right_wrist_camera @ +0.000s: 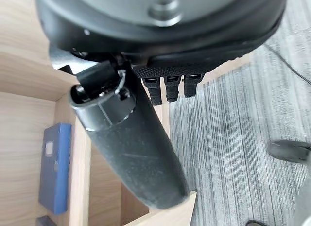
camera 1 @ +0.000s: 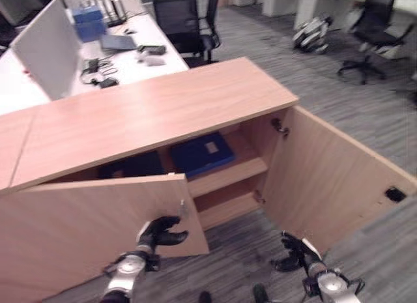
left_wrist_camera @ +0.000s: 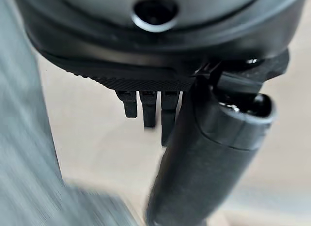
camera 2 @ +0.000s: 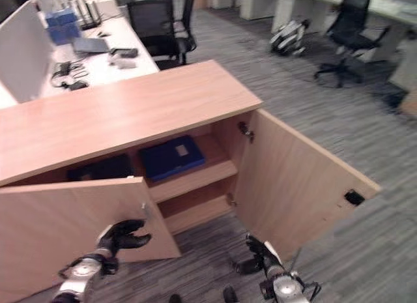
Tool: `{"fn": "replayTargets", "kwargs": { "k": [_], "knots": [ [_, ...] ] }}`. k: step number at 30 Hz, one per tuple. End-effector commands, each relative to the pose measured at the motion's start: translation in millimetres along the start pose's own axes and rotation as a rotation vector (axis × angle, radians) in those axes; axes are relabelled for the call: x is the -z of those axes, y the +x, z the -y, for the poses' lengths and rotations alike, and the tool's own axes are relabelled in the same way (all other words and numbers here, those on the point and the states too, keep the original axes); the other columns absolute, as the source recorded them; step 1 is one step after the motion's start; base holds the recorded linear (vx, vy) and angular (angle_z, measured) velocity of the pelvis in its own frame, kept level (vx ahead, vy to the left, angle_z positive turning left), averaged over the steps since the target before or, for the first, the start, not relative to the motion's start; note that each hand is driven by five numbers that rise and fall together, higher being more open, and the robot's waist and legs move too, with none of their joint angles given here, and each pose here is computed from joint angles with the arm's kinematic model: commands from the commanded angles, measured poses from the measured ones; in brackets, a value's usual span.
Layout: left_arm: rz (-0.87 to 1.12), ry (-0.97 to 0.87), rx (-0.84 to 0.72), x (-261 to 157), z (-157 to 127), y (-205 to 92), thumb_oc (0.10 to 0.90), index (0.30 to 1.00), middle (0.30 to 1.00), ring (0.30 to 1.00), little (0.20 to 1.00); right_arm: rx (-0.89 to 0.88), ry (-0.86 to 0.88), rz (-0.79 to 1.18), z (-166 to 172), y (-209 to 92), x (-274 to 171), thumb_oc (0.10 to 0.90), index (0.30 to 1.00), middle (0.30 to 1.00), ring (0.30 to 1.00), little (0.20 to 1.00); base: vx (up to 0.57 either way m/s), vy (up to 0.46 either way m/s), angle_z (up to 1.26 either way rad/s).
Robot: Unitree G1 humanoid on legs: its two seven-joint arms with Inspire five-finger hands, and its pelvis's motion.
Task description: Put the empty folder in the office cabinet
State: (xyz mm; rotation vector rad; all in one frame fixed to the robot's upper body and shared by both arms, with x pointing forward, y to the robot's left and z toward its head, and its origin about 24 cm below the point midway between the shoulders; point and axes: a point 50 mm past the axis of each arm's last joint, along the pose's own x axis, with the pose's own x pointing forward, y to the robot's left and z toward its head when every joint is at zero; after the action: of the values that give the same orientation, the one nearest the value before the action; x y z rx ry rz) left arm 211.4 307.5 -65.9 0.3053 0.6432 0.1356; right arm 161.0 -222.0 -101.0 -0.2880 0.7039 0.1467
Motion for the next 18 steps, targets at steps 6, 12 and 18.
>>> {"fn": "replayTargets", "kwargs": {
  "k": [6, 12, 18],
  "knots": [
    [0.317, -0.011, -0.428, -105, -121, -8, 0.800, 0.900, 0.900, 0.900, 0.900, -0.012, 0.046, 0.143, 6, -1, -22, 0.800, 0.900, 0.900, 0.900, 0.900, 0.07, 0.149, -0.26],
    [0.320, 0.025, -0.504, -112, -148, -21, 0.800, 0.900, 0.900, 0.900, 0.900, -0.029, 0.093, 0.089, -2, -4, -7, 0.800, 0.900, 0.900, 0.900, 0.900, 0.01, 0.121, -0.09],
    [0.323, -0.047, -0.393, -82, -104, -11, 0.800, 0.900, 0.900, 0.900, 0.900, -0.027, 0.124, 0.087, -12, 0, -8, 0.800, 0.900, 0.900, 0.900, 0.900, -0.04, 0.053, -0.07]
  ]
}}
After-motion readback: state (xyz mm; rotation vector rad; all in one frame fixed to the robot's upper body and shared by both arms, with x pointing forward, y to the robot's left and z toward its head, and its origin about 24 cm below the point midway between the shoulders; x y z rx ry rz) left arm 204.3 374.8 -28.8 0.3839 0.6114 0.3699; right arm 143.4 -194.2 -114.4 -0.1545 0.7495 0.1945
